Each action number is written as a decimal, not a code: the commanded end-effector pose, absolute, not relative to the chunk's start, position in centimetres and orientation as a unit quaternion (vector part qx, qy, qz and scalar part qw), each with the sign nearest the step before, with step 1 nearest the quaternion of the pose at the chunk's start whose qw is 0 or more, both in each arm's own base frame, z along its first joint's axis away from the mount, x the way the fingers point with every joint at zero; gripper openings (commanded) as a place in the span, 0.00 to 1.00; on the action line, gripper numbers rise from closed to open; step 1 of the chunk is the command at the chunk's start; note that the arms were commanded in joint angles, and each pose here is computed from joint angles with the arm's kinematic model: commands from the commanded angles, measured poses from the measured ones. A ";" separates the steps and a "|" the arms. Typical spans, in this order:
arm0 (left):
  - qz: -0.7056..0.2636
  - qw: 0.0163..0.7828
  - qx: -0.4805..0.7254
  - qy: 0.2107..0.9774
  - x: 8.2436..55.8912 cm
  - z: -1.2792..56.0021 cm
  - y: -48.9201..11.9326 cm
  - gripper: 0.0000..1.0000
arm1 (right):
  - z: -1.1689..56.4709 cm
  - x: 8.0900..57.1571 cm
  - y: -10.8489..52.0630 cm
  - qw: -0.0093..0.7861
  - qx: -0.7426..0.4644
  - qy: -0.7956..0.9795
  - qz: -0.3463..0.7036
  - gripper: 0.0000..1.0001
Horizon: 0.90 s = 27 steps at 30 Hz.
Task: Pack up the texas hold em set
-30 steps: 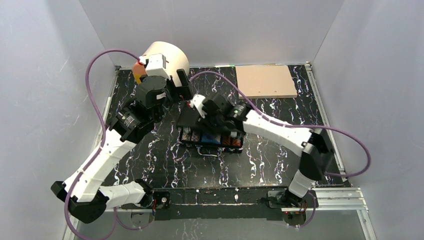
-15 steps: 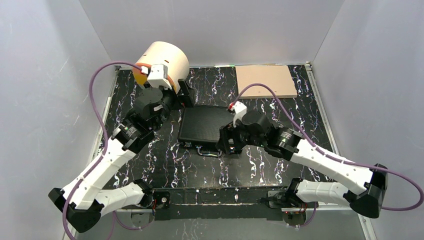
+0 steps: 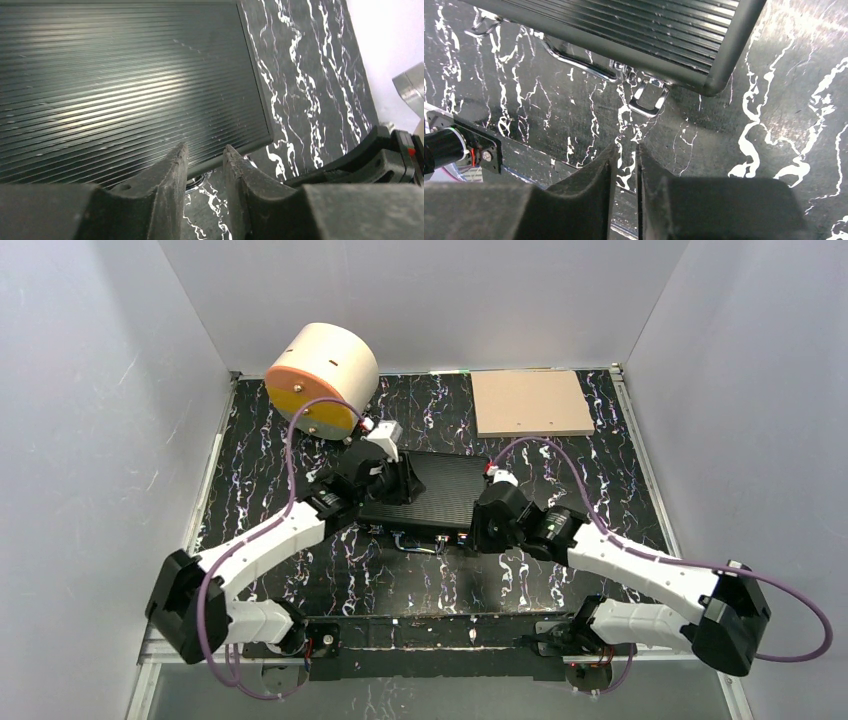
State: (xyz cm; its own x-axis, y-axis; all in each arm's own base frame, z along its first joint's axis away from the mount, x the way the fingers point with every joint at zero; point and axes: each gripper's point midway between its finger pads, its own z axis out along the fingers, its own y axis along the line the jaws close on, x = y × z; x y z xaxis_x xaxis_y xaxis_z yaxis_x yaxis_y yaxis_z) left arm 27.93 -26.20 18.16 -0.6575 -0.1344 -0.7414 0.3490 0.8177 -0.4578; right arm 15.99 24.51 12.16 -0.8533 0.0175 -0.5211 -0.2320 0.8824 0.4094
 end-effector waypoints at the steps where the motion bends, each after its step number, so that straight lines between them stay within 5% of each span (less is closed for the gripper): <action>1: -0.356 0.364 0.096 0.855 26.6 16.8 -29.0 0.27 | 10.7 15.5 24.9 0.223 -0.021 0.946 0.233 0.25; 17: -0.217 0.222 0.081 0.947 21.7 3.3 -23.9 0.16 | 10.3 17.4 25.2 0.211 -0.023 0.953 0.214 0.26; 27: -0.172 0.202 0.083 0.961 20.8 1.1 -21.9 0.14 | 9.7 17.8 25.5 0.206 -0.023 0.953 0.221 0.30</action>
